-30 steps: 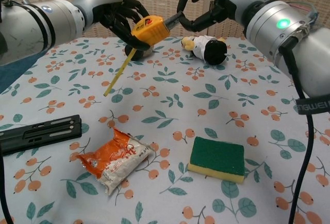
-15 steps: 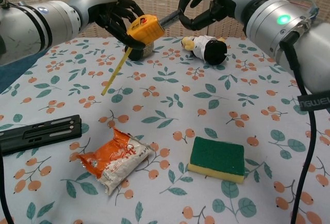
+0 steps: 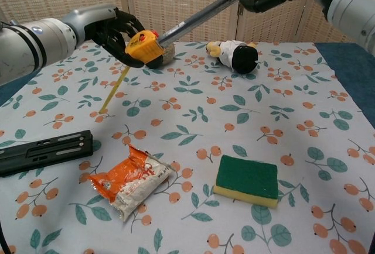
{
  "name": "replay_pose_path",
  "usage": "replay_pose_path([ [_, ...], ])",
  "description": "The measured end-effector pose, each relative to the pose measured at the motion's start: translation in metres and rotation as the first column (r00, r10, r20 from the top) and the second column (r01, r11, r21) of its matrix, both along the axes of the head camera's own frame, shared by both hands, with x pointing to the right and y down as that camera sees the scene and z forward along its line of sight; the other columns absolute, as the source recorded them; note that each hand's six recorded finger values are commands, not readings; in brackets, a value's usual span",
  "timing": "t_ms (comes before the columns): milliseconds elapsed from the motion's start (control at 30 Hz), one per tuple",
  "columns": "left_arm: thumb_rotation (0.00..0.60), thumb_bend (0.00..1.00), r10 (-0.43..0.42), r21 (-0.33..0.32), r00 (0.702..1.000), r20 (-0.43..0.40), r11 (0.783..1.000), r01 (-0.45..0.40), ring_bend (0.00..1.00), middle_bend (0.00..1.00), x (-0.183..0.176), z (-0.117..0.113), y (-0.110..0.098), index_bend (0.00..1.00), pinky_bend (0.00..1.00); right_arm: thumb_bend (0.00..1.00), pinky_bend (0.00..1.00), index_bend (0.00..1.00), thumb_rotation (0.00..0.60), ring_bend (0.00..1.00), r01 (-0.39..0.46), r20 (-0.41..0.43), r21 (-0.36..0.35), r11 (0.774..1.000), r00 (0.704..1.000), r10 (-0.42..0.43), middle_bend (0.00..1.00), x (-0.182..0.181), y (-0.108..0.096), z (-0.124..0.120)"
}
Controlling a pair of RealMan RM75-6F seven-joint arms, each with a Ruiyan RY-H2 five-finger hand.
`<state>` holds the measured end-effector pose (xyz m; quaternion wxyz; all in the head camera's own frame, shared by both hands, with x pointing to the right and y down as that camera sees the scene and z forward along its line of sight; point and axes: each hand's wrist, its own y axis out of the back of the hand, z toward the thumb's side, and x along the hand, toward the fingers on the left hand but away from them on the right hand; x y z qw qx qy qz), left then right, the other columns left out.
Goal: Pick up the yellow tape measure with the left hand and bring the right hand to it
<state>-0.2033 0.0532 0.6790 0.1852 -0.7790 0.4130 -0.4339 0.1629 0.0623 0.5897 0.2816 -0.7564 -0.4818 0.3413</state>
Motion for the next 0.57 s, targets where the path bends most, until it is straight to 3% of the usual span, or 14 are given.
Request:
replay_pose_path([
  [567,0.6,0.41,0.038,-0.004,0.996,0.08,0.999,-0.037,0.59,0.62,-0.044,0.039,0.009,0.65,0.07,0.64,0.0,0.64,0.6,0.26,-0.169,-0.001,0.043,0.985,0.986,0.17,0.37,0.119,-0.01,-0.047],
])
